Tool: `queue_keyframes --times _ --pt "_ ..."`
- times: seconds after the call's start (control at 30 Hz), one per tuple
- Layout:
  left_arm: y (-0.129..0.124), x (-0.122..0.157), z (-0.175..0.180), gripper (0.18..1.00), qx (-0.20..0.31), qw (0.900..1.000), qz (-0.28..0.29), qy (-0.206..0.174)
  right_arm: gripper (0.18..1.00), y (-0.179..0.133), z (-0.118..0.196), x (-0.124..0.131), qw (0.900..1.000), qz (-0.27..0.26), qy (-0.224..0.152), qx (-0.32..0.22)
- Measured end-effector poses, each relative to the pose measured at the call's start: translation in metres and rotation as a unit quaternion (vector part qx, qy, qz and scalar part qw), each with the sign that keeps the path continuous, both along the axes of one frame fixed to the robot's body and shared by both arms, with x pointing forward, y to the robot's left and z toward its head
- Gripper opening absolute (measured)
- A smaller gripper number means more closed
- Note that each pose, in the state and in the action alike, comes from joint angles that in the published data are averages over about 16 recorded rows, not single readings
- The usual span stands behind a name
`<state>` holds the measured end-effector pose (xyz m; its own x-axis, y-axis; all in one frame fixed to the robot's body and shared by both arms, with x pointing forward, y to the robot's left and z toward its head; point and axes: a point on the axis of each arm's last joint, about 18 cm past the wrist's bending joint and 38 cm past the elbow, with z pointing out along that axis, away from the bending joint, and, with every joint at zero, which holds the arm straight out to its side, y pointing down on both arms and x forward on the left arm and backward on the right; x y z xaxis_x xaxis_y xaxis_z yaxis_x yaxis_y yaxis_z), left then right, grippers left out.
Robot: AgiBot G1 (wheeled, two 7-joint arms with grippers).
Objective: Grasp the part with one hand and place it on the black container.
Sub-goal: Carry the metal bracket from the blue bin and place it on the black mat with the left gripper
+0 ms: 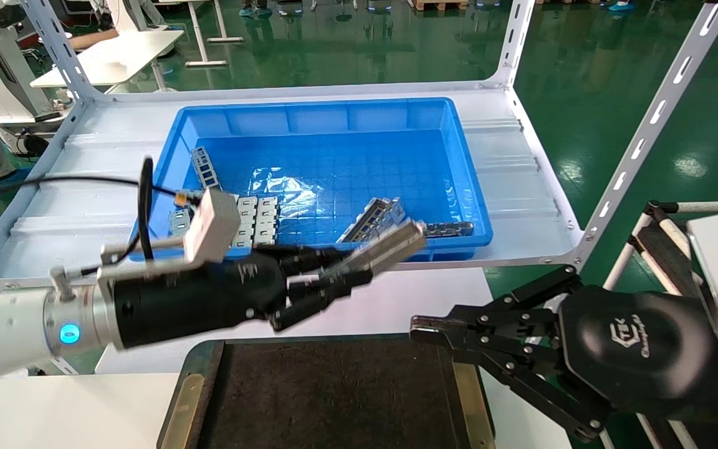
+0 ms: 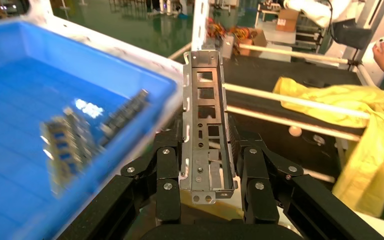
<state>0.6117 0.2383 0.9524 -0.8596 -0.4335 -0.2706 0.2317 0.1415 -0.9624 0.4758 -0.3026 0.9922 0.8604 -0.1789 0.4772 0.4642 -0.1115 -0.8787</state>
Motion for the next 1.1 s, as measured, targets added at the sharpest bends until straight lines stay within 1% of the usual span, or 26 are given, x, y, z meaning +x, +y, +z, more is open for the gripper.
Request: queue_keyframes --times 0.1,0.23,0.43,0.6,0.73,0.9,1.1 --pt "-0.004 -0.010 -0.023 0.359 0.005 0.9997 0.005 0.023 0.191 0.000 0.000 0.000 1.000 0.000 0.000 0.000" --pt "-0.009 -0.019 -0.057 0.358 0.008 0.9977 0.021 0.064 0.191 0.000 0.000 0.000 1.000 0.000 0.000 0.000" --pt "-0.013 -0.020 -0.108 0.358 0.008 0.9892 0.066 0.131 0.191 0.000 0.000 0.000 1.000 0.000 0.000 0.000" --pt "-0.015 -0.012 -0.145 0.358 0.000 0.9769 0.115 0.180 0.191 0.000 0.000 0.000 1.000 0.000 0.000 0.000" --pt "-0.017 -0.003 -0.168 0.358 -0.011 0.9656 0.154 0.209 0.191 0.000 0.000 0.000 1.000 0.000 0.000 0.000" --pt "-0.026 0.013 -0.186 0.358 -0.034 0.9516 0.197 0.234 0.191 0.000 0.000 0.000 1.000 0.000 0.000 0.000" --pt "-0.042 0.032 -0.199 0.358 -0.069 0.9353 0.236 0.255 0.191 0.000 0.000 0.000 1.000 0.000 0.000 0.000"
